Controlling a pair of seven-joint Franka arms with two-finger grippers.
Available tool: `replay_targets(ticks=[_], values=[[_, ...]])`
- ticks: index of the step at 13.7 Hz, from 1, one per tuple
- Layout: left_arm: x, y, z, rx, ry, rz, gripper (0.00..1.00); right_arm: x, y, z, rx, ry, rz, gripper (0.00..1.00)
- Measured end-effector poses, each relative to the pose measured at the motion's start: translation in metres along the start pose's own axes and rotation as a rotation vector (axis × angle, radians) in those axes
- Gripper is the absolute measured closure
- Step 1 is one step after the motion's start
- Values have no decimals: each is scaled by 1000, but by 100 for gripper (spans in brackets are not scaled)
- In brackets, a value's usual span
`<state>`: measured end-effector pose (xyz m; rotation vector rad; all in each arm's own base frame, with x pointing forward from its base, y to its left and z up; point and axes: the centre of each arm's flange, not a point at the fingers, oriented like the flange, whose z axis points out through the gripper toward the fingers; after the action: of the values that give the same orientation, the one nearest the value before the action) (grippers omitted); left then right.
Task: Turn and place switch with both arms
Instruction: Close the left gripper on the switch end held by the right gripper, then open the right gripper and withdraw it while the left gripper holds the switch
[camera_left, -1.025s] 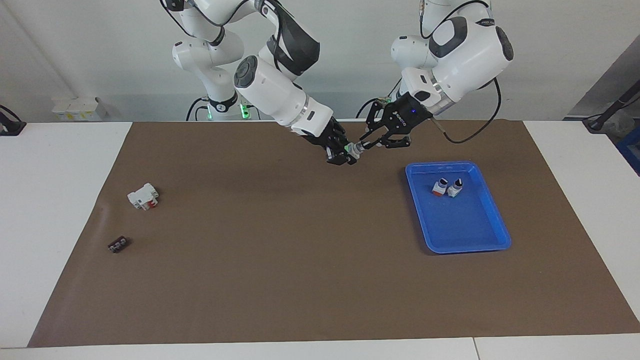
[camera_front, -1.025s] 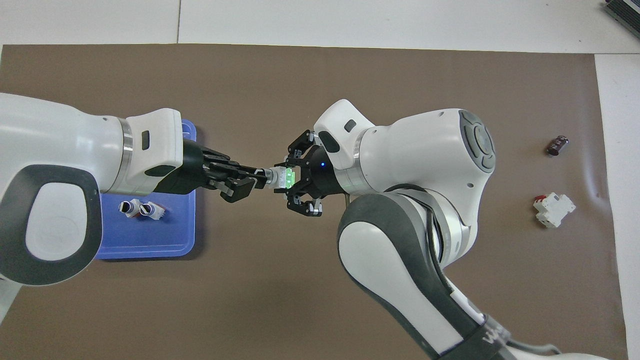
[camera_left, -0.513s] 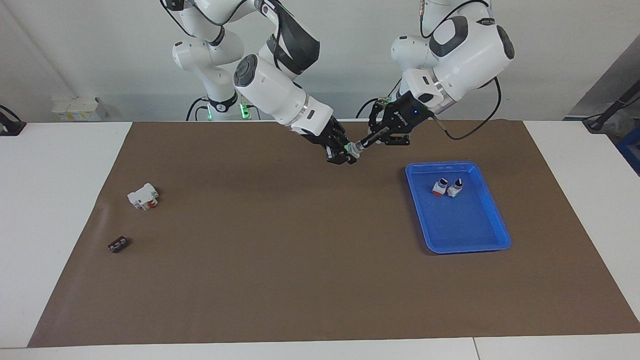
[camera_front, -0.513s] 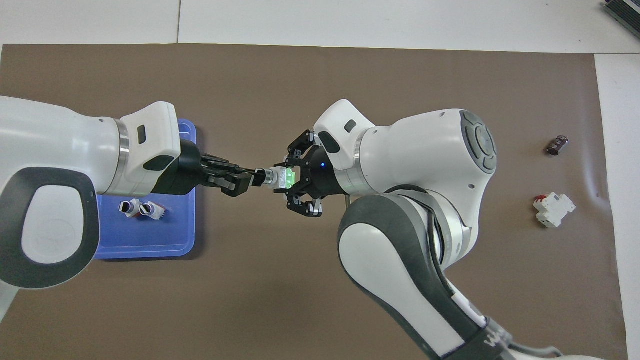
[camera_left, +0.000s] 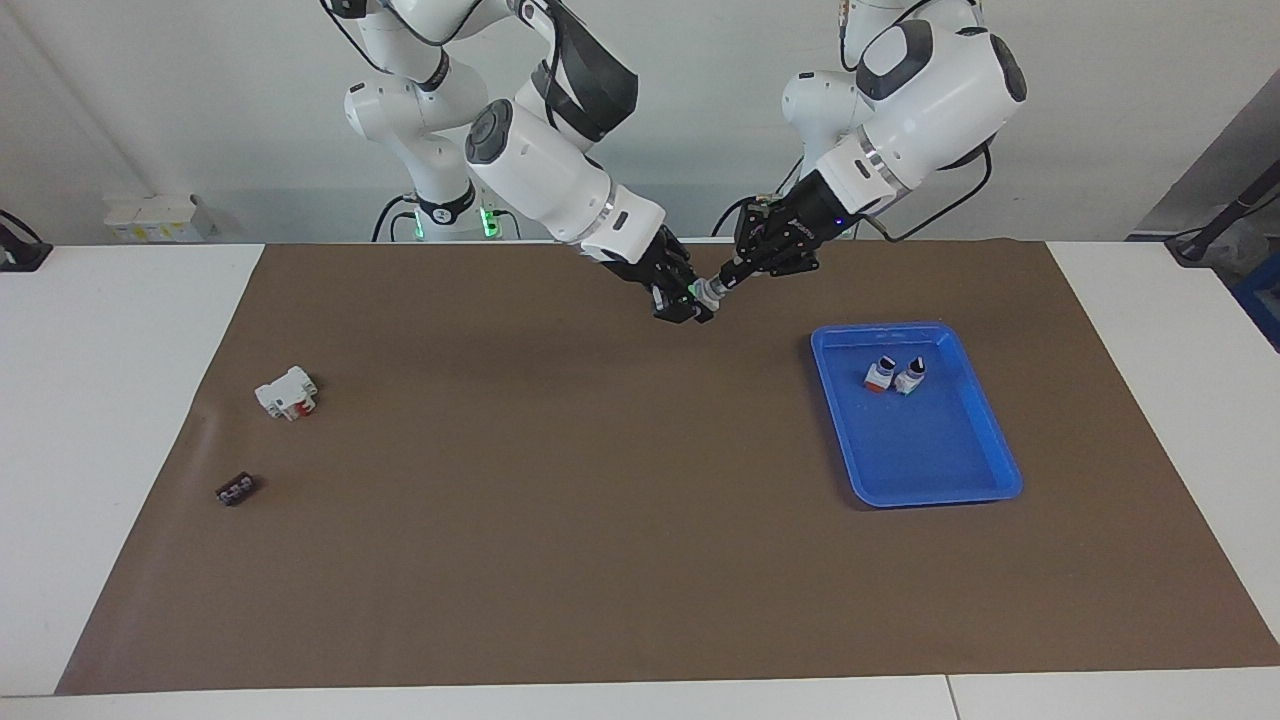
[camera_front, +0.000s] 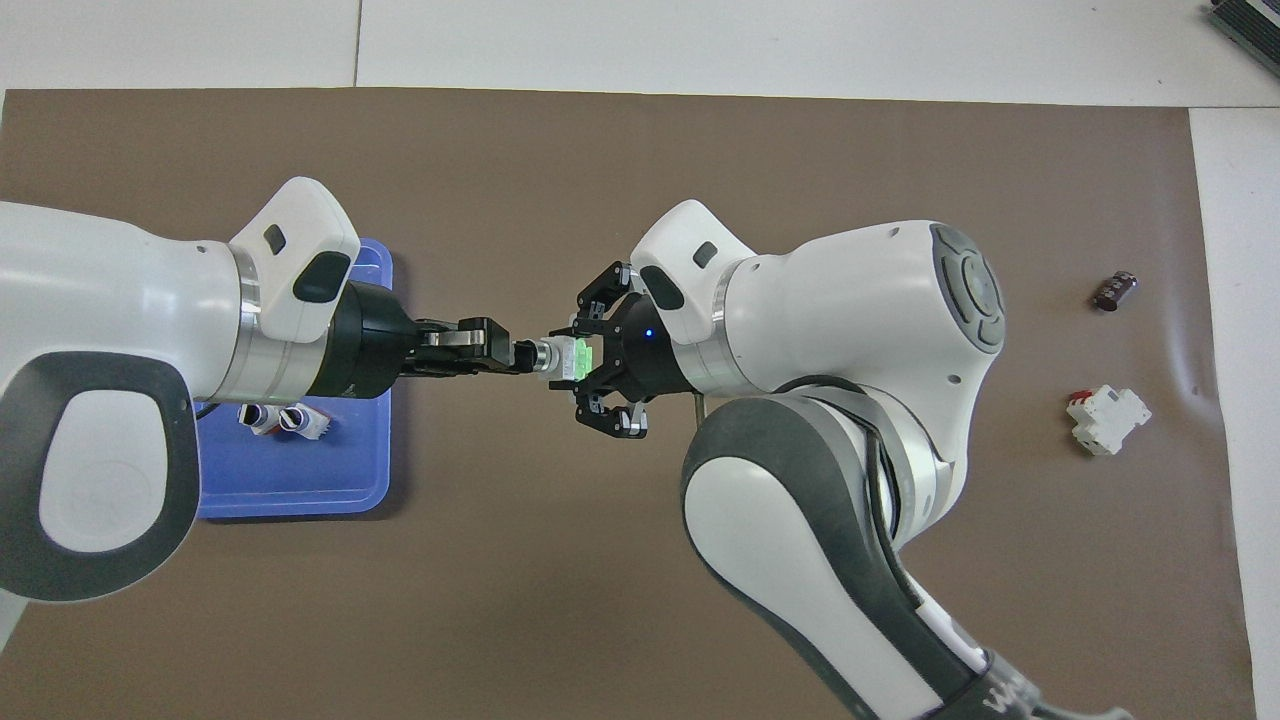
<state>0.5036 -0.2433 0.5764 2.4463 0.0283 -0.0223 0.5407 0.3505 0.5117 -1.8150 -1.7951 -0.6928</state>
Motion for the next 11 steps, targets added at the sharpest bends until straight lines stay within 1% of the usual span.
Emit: replay_targets(ticks=[2, 4, 11], values=[[-3, 7, 3, 5, 6, -132, 90, -3, -1, -3, 5, -5, 4, 58], [-5, 9, 4, 4, 9, -212, 90, -4, -2, -5, 4, -6, 5, 58], [-5, 12, 4, 0, 14, -606, 90, -4, -3, -5, 4, -7, 4, 58]])
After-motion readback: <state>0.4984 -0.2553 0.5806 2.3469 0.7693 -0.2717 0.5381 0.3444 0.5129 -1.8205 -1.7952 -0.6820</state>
